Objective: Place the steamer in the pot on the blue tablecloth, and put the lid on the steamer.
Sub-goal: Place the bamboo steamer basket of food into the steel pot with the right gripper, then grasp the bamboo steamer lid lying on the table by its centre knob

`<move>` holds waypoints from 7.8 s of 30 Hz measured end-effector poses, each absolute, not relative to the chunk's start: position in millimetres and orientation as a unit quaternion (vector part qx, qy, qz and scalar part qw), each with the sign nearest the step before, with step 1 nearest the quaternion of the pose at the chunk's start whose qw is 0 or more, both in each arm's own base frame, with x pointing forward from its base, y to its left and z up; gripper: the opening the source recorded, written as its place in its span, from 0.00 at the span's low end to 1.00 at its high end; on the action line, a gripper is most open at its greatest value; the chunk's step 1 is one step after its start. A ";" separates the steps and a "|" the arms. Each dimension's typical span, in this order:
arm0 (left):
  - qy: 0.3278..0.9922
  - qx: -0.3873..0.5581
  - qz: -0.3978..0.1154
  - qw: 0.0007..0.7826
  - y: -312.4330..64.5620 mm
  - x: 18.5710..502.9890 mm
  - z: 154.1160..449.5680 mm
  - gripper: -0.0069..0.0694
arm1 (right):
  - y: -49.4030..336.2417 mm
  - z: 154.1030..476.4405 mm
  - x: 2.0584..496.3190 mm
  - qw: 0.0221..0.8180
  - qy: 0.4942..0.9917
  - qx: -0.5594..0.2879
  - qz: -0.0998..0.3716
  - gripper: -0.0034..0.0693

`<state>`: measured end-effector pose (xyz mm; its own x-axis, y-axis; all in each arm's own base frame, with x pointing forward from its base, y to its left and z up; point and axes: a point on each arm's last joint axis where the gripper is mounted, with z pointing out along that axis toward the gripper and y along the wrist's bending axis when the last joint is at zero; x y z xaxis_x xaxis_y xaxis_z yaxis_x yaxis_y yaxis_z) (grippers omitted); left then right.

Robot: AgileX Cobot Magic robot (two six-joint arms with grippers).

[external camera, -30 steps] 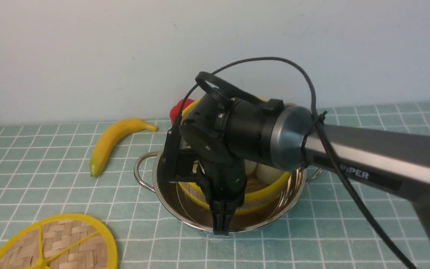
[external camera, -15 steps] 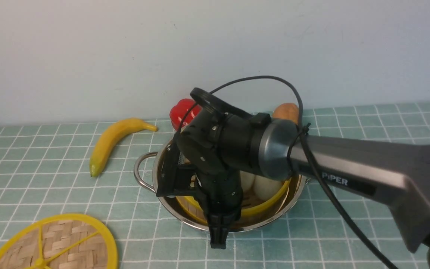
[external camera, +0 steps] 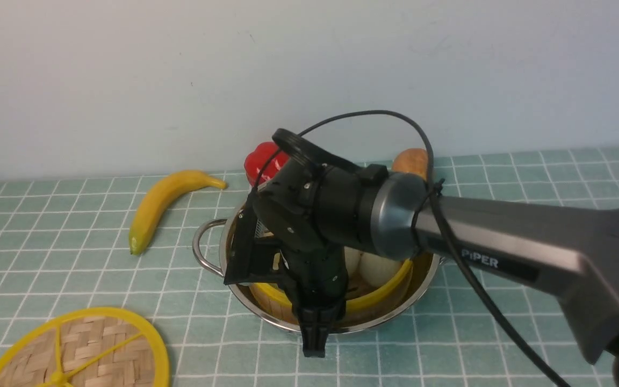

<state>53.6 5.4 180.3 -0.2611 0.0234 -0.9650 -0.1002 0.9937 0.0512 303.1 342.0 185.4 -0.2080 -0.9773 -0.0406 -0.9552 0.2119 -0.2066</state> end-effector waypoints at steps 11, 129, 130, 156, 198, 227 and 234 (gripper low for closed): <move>0.792 -0.024 0.051 0.607 5.4 53.6 180.3 0.41 | 338.4 210.5 303.6 0.117 0.788 -0.600 -0.073 0.63; 0.792 -0.024 0.051 0.607 5.4 53.6 180.3 0.41 | -5.8 189.8 56.2 0.650 0.754 0.083 0.044 0.35; 0.792 -0.024 0.051 0.607 5.4 53.6 180.3 0.41 | -5.8 189.8 56.2 0.650 0.754 0.084 0.044 0.35; 0.625 -0.174 -0.087 0.756 9.5 54.8 218.2 0.41 | -5.8 189.8 56.2 0.649 0.754 0.084 0.044 0.38; 0.995 0.069 -0.018 0.070 24.3 221.6 214.0 0.55 | -5.8 189.4 56.2 0.649 0.755 0.084 0.045 0.38; 0.999 -0.022 0.015 0.037 35.8 248.4 166.1 0.25 | -5.8 189.4 56.2 0.649 0.755 0.084 0.045 0.38; 0.999 -0.018 0.015 0.040 35.7 248.1 167.4 0.25 | -5.8 189.4 56.2 0.649 0.755 0.084 0.045 0.38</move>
